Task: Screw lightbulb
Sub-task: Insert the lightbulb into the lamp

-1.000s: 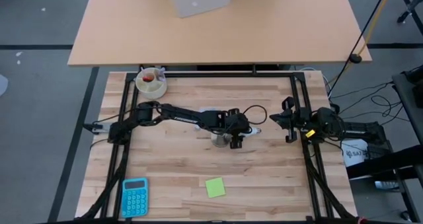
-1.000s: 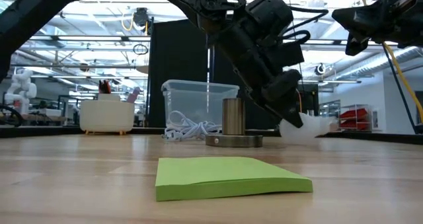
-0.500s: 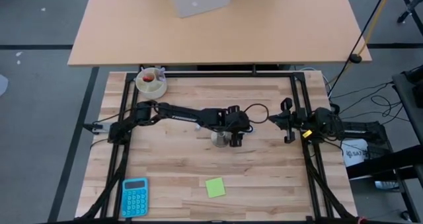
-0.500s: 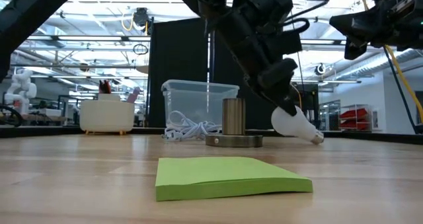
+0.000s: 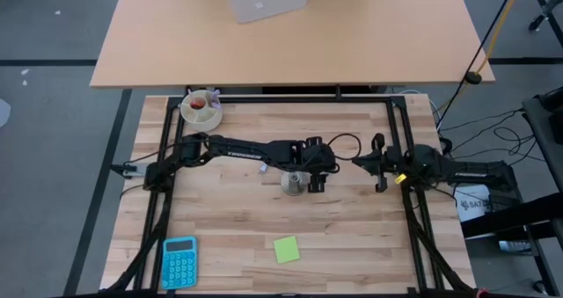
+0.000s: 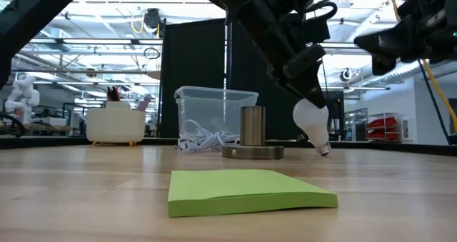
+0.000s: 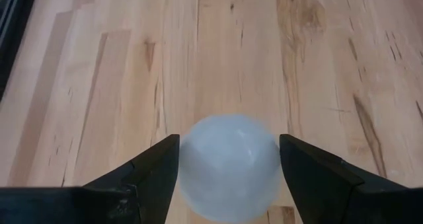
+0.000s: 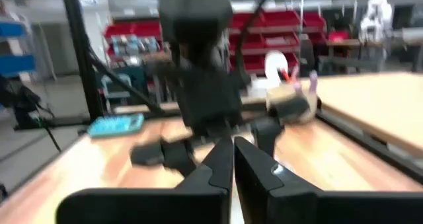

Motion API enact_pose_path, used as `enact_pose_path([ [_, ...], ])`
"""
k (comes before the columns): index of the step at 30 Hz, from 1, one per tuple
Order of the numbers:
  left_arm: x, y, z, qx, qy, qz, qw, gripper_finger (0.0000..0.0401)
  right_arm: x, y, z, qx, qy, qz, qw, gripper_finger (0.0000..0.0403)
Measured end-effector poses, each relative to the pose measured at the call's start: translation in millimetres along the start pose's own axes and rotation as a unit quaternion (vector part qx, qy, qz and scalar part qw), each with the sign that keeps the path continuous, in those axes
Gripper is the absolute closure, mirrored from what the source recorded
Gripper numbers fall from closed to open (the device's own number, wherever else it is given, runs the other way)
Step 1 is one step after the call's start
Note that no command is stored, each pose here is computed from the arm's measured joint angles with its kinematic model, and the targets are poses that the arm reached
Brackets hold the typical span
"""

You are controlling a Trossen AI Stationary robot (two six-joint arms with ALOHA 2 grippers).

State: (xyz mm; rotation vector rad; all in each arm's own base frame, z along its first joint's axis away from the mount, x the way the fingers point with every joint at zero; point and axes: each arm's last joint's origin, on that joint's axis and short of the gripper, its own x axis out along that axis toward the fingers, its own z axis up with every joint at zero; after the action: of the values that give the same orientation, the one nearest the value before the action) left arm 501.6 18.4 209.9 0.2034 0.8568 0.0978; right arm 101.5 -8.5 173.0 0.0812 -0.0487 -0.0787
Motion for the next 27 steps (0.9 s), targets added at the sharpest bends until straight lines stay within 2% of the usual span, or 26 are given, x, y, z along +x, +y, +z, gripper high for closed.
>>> enact_pose_path([
  [3, 0, 0, 0, 0.0, 0.002, 0.0, 1.0, 0.0145, 1, -2, -7, 0.0, 0.036, -0.022, 0.999, 0.0357],
  [5, 0, 0, 0, 0.0, 0.002, 0.0, 1.0, 0.0145, 2, -3, -9, 0.0, 0.046, -0.036, 0.998, 0.0321],
  [13, 0, 0, 0, 0.0, 0.002, 0.0, 1.0, 0.0145, 5, -3, -17, 0.034, 0.09, -0.039, 0.995, 0.0128],
  [16, 0, 0, 0, 0.0, 0.002, 0.0, 1.0, 0.0145, 7, -3, -23, 0.049, 0.12, -0.042, 0.991, 0.0079],
  [20, 0, 0, 0, 0.0, 0.002, 0.0, 1.0, 0.0145, 10, -4, -29, 0.053, 0.151, -0.046, 0.986, 0.0057],
  [24, 0, 0, 0, -0.001, 0.002, 0.0, 1.0, 0.0145, 12, -4, -32, 0.05, 0.166, -0.05, 0.984, 0.0065],
  [27, 0, 1, -2, 0.005, 0.013, -0.002, 1.0, 0.0145, 14, -4, -29, 0.035, 0.15, -0.046, 0.987, 0.0076],
])
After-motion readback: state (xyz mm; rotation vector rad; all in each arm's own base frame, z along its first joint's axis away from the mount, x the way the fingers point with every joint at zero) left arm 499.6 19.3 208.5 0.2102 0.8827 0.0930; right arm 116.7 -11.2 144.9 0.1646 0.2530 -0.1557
